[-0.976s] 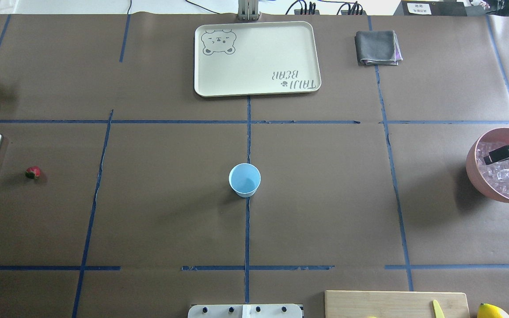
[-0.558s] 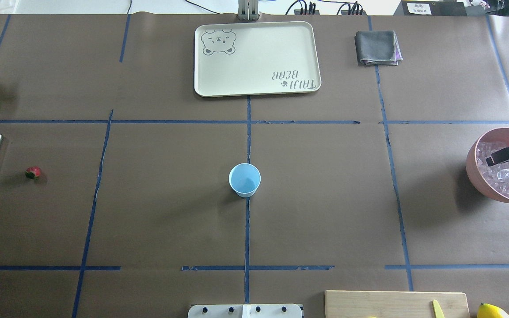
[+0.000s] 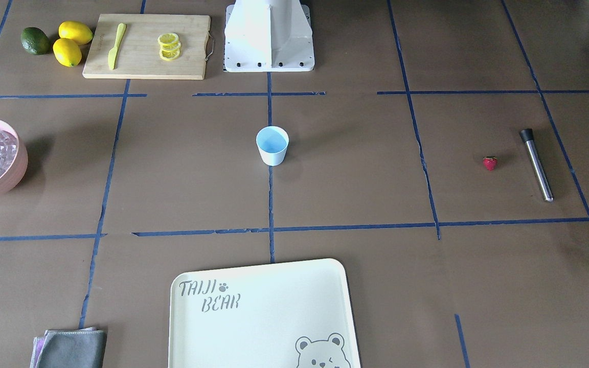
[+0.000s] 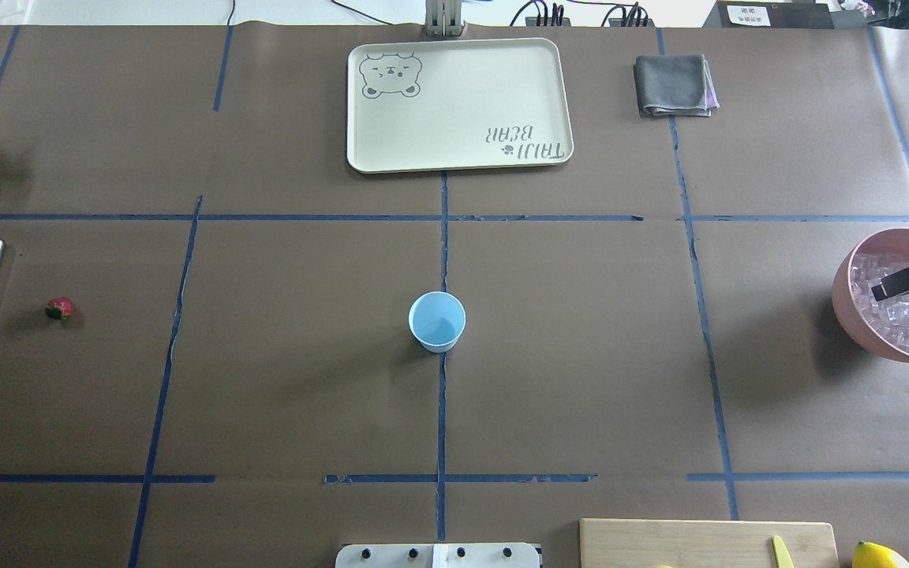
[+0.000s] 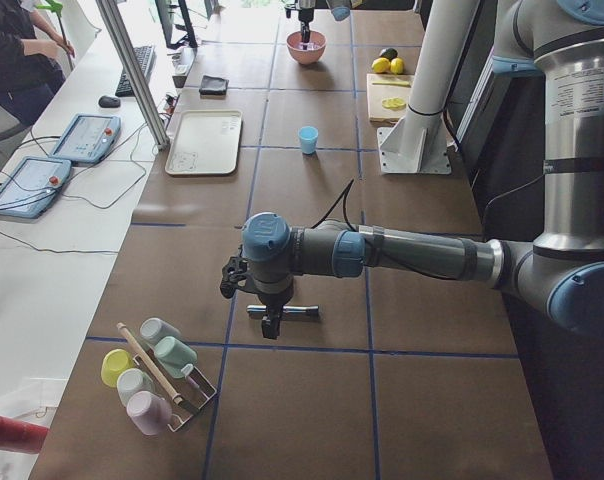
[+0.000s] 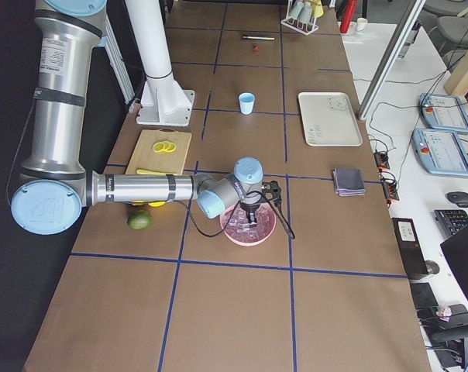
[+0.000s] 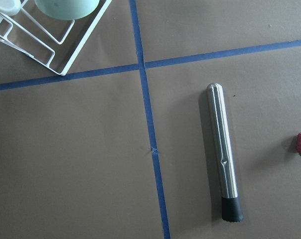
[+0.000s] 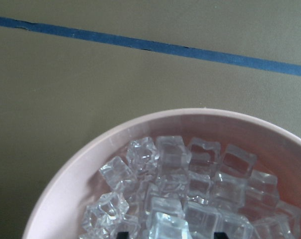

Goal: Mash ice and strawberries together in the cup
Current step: 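Close the right gripper on an ice cube in the bowl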

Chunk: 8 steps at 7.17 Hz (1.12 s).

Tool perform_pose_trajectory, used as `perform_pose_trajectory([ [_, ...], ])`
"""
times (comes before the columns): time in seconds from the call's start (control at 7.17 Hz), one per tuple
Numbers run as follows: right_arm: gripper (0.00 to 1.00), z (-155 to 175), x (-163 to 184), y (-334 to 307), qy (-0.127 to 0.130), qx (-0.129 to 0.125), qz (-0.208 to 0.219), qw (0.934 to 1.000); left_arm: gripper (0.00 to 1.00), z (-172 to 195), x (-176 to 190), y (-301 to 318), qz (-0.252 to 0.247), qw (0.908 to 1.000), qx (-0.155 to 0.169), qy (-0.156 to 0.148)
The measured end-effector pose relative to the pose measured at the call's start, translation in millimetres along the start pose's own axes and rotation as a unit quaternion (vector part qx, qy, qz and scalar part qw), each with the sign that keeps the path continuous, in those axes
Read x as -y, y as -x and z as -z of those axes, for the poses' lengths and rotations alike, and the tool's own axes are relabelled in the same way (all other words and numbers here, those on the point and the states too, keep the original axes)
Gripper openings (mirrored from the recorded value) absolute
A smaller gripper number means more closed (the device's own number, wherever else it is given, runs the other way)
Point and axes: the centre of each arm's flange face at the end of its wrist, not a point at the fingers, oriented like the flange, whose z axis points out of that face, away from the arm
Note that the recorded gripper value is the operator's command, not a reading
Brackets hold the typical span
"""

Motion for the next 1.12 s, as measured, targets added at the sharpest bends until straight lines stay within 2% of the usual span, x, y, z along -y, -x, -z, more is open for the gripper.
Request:
perform_pose_trajectory([
  [0.28, 0.19, 0.1, 1.1, 0.8, -0.001, 0.000, 0.001, 1.0000, 1.00, -1.0, -0.3, 0.9, 0.001, 1.0000, 0.000, 0.001],
  [0.7, 0.04, 0.3, 1.0, 0.7, -0.001, 0.000, 0.000, 1.0000, 1.00, -1.6, -0.4, 1.5, 0.002, 1.0000, 0.000, 0.002],
  [1.12, 0.02, 10.8, 4.4, 7.5, -0.009, 0.006, 0.005, 0.9999, 1.00, -2.1, -0.3, 1.2, 0.002, 1.0000, 0.000, 0.002],
])
